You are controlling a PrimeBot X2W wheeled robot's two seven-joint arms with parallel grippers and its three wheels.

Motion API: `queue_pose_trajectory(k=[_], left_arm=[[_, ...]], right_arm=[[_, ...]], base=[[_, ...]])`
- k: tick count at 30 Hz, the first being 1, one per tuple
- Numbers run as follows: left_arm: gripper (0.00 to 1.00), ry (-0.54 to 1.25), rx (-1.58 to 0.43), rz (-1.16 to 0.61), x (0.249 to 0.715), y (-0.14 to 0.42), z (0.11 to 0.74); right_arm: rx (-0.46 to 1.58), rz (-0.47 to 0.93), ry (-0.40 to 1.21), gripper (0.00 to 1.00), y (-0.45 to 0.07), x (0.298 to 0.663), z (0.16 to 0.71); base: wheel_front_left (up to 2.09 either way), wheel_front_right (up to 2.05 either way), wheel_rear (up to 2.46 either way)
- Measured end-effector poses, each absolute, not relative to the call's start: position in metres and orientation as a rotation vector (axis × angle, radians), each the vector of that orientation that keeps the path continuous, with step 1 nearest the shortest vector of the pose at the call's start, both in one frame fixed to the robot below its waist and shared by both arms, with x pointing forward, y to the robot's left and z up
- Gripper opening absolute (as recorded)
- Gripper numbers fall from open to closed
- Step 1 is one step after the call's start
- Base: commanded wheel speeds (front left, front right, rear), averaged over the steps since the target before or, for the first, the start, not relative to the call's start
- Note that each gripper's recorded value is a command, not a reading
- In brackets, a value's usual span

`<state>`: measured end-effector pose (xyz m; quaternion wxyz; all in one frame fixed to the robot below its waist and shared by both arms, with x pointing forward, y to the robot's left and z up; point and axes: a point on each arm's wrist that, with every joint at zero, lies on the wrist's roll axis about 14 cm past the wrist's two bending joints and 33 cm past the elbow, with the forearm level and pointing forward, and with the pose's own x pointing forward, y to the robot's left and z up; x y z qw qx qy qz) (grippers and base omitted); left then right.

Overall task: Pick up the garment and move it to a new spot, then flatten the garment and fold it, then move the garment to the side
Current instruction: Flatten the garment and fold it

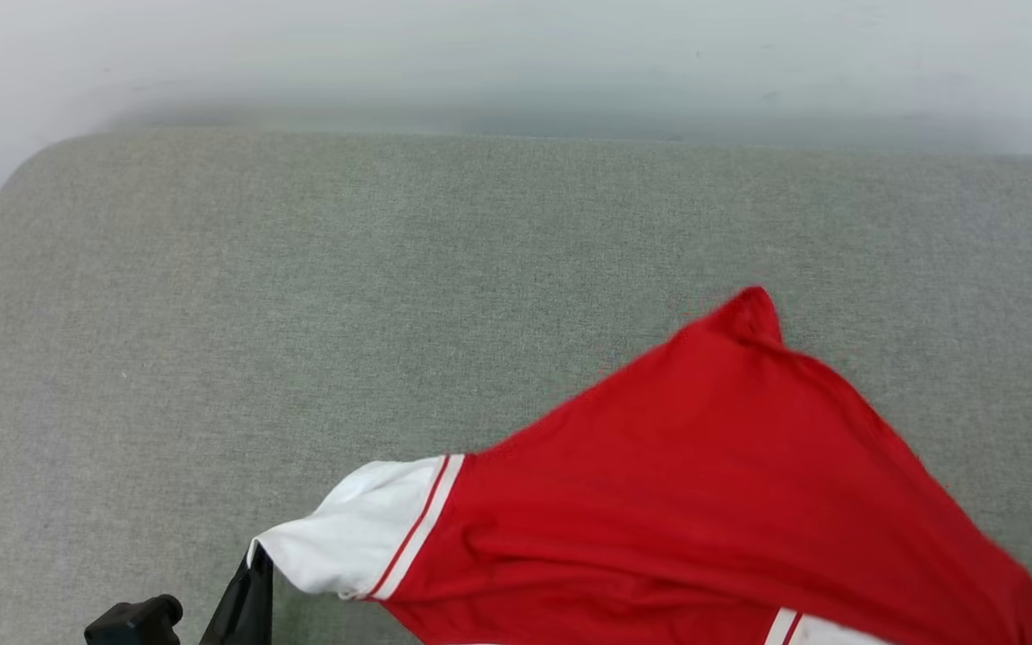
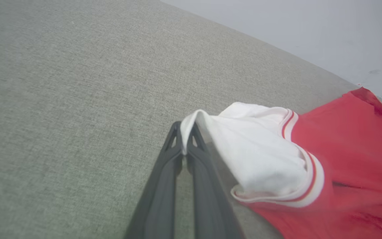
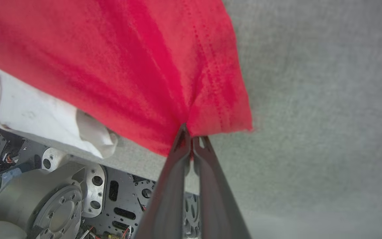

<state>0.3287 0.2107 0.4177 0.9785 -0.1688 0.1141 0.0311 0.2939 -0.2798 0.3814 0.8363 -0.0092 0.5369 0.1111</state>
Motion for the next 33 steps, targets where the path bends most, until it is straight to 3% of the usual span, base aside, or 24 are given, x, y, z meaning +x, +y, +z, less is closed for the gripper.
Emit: queue_pose_trajectory(k=[5, 8, 9, 10, 13, 20, 22, 24, 28, 33], left_arm=[[0.00, 0.233, -0.338, 0.058, 0.329, 0.210, 0.417], [0.00, 0.240, -0.337, 0.058, 0.329, 0.210, 0.415], [0.00, 0.244, -0.342, 0.055, 0.330, 0.209, 0.414], [0.00, 0.244, -0.341, 0.053, 0.330, 0.208, 0.414], [0.00, 0.239, -0.339, 0.046, 0.330, 0.207, 0.416], [0.00, 0.226, -0.341, 0.039, 0.328, 0.205, 0.421], [0.00, 0.223, -0.343, 0.043, 0.327, 0.206, 0.422], [0.00, 0.224, -0.343, 0.044, 0.327, 0.206, 0.422], [0.00, 0.219, -0.341, 0.045, 0.331, 0.206, 0.423], [0.00, 0.217, -0.344, 0.051, 0.335, 0.206, 0.423]], right_arm=[[0.053, 0.213, 1.263, 0.00, -0.274, 0.239, 0.351], [0.087, 0.196, 1.274, 0.00, -0.269, 0.229, 0.343], [0.099, 0.181, 1.235, 0.46, -0.268, 0.231, 0.343], [0.102, 0.178, 1.217, 1.00, -0.267, 0.234, 0.344], [0.116, 0.168, 1.118, 1.00, -0.266, 0.251, 0.357], [0.086, 0.193, 0.743, 1.00, -0.262, 0.335, 0.437], [0.031, 0.251, 0.580, 1.00, -0.247, 0.376, 0.488], [-0.002, 0.284, 0.521, 1.00, -0.238, 0.394, 0.511], [-0.082, 0.363, 0.475, 1.00, -0.210, 0.427, 0.538], [-0.183, 0.450, 0.587, 1.00, -0.176, 0.453, 0.525]], base=[[0.00, 0.00, 0.00], [0.00, 0.00, 0.00], [0.00, 0.00, 0.00], [0.00, 0.00, 0.00], [0.00, 0.00, 0.00], [0.00, 0.00, 0.00], [0.00, 0.00, 0.00], [0.00, 0.00, 0.00], [0.00, 0.00, 0.00], [0.00, 0.00, 0.00]])
